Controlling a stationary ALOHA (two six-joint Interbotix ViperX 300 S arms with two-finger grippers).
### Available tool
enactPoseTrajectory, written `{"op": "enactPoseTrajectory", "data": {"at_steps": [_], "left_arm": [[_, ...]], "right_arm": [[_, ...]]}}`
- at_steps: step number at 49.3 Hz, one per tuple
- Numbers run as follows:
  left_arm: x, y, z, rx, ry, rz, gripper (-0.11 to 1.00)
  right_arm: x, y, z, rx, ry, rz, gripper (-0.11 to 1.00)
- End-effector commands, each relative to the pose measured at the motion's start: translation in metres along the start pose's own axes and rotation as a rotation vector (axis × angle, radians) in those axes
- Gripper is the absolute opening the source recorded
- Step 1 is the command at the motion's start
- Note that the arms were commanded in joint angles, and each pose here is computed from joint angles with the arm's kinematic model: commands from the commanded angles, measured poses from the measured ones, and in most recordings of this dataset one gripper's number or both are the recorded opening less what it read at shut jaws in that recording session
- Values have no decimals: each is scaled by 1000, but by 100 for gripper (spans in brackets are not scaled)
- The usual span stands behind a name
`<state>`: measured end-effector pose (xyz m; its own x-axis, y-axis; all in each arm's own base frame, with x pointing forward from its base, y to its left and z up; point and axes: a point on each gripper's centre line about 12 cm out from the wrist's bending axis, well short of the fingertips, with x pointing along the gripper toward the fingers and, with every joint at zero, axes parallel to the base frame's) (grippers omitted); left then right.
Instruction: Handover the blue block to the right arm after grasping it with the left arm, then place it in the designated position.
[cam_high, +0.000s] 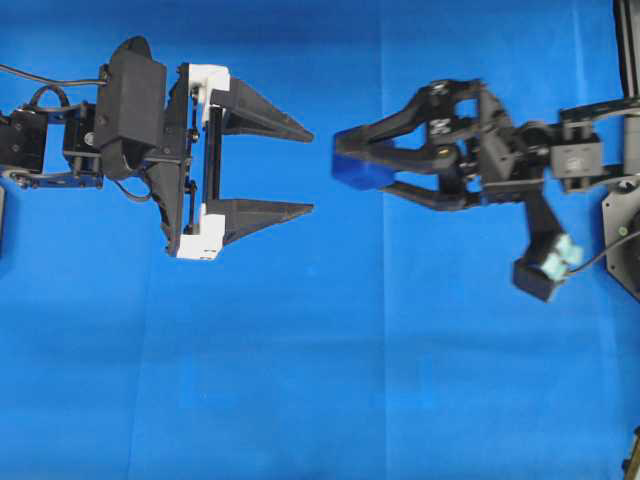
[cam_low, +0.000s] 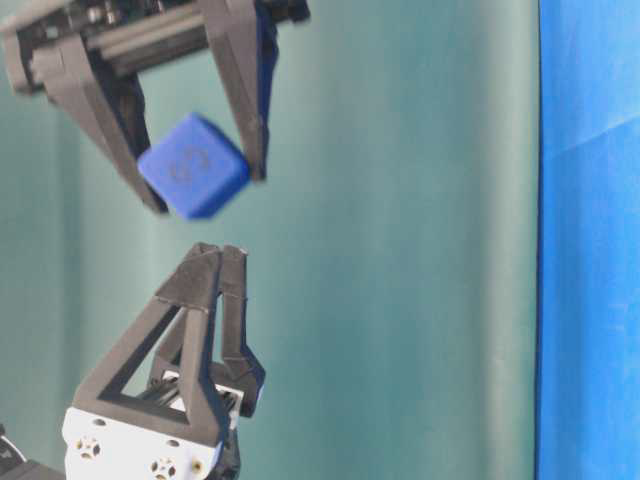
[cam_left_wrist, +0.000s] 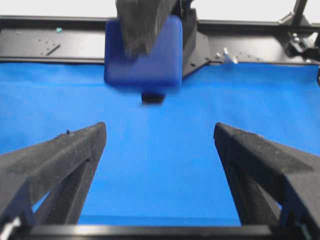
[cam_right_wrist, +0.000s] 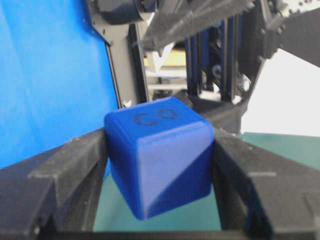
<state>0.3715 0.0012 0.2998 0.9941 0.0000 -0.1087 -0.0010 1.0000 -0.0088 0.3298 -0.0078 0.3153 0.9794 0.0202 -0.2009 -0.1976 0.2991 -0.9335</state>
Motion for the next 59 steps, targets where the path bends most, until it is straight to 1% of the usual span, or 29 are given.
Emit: {"op": "enactPoseTrajectory", "data": {"at_steps": [1,7,14,18,29,32,35,41,46,48,59], "left_arm": [[-3,0,13,1,-40,1,93],[-3,0,13,1,-38,1,93],[-3,0,13,1,-38,1,93],[-3,0,13,1,-38,1,93],[-3,0,12,1,-35,1,93],[-3,1,12,1,-35,2,93],[-3,0,12,1,-35,1,93],[-3,0,12,3,-34,1,93],[-3,0,12,3,-34,1,93],[-3,1,12,3,-34,2,93],[-3,0,12,3,-34,1,93]], "right_arm": [[-13,-11,5,8,-8,-37,52],[-26,-10,5,23,8,-38,52],[-35,-8,4,35,40,-20,52],[-37,-6,4,34,49,-10,52],[-36,-5,4,35,50,-6,52],[-36,-5,4,46,49,-7,52],[-36,-6,5,70,47,-9,52],[-37,-6,5,148,48,-10,52],[-37,-5,5,245,47,-11,52],[-37,-6,5,293,48,-14,52],[-38,-6,5,605,46,-20,52]]}}
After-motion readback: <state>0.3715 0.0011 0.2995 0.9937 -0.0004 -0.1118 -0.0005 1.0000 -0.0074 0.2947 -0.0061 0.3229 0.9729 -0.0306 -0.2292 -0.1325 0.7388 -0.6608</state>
